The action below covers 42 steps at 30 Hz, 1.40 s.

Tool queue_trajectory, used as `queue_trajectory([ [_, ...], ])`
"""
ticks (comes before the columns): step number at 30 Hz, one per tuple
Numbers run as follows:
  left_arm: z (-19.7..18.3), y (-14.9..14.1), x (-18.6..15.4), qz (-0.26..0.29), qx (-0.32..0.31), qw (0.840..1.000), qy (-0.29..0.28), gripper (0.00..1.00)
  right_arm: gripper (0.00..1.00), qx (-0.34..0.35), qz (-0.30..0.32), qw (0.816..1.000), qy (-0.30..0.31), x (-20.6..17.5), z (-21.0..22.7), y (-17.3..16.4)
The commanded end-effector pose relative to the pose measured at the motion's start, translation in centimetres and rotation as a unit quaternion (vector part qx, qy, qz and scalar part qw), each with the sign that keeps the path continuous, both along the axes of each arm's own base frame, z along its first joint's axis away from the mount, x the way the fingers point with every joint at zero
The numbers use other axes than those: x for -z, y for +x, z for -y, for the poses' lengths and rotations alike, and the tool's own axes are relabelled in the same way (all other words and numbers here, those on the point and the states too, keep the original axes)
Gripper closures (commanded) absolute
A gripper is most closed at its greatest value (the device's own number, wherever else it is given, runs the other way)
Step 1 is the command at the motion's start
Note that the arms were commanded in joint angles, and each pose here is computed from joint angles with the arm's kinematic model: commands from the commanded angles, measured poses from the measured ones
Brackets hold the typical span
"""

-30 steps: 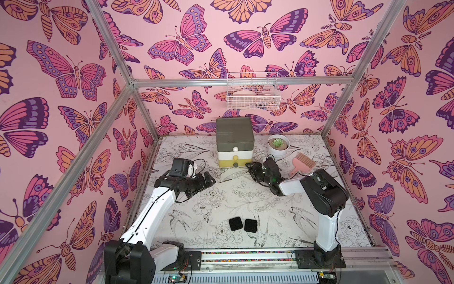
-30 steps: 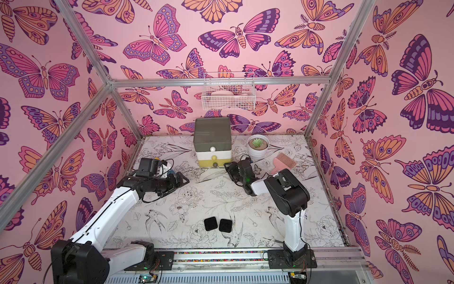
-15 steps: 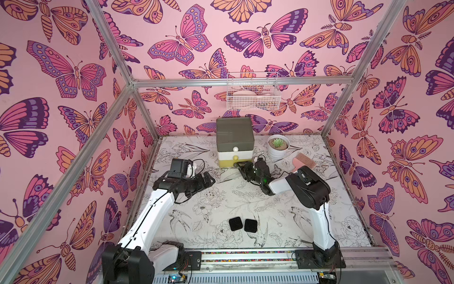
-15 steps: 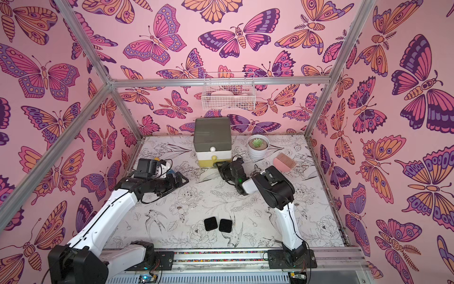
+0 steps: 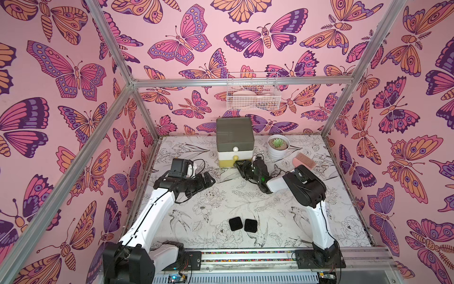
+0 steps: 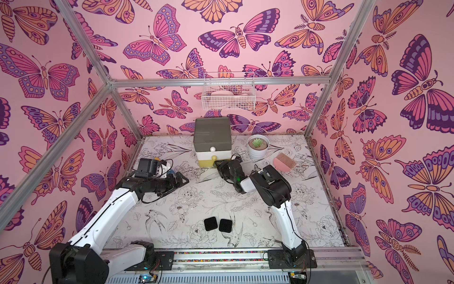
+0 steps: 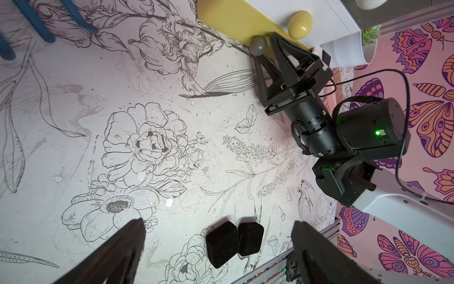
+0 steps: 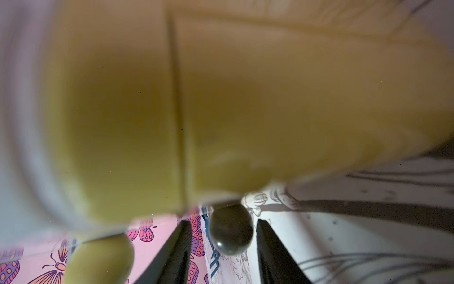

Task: Place the brooch boxes into the drawer by color
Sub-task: Open the drawer in the storage box.

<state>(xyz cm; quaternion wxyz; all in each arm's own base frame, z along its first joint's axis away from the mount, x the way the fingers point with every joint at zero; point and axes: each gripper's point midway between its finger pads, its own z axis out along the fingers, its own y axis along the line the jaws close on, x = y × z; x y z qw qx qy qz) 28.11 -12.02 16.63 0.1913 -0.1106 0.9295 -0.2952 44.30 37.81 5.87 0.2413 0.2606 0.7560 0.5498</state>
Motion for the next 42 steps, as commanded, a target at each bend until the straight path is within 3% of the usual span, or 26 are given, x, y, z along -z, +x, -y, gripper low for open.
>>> queue_trajectory([
  [1,0.2,0.0,0.0,-0.001,0.012,1.0,-0.003,0.0,0.52,-0.007,-0.002,1.0,-0.012,1.0,-0.7,0.2],
  [20,0.2,-0.1,0.0,-0.002,0.013,1.0,-0.004,0.0,0.51,-0.009,0.003,1.0,-0.009,1.7,-2.0,0.7],
  [32,0.2,-0.4,0.1,-0.002,0.012,1.0,-0.005,0.0,0.73,0.009,0.0,1.0,0.019,1.9,-2.0,0.7],
  [42,0.2,-0.4,-0.4,0.005,0.011,1.0,-0.008,0.0,0.76,0.003,-0.001,1.0,0.018,1.4,-1.4,-1.3],
])
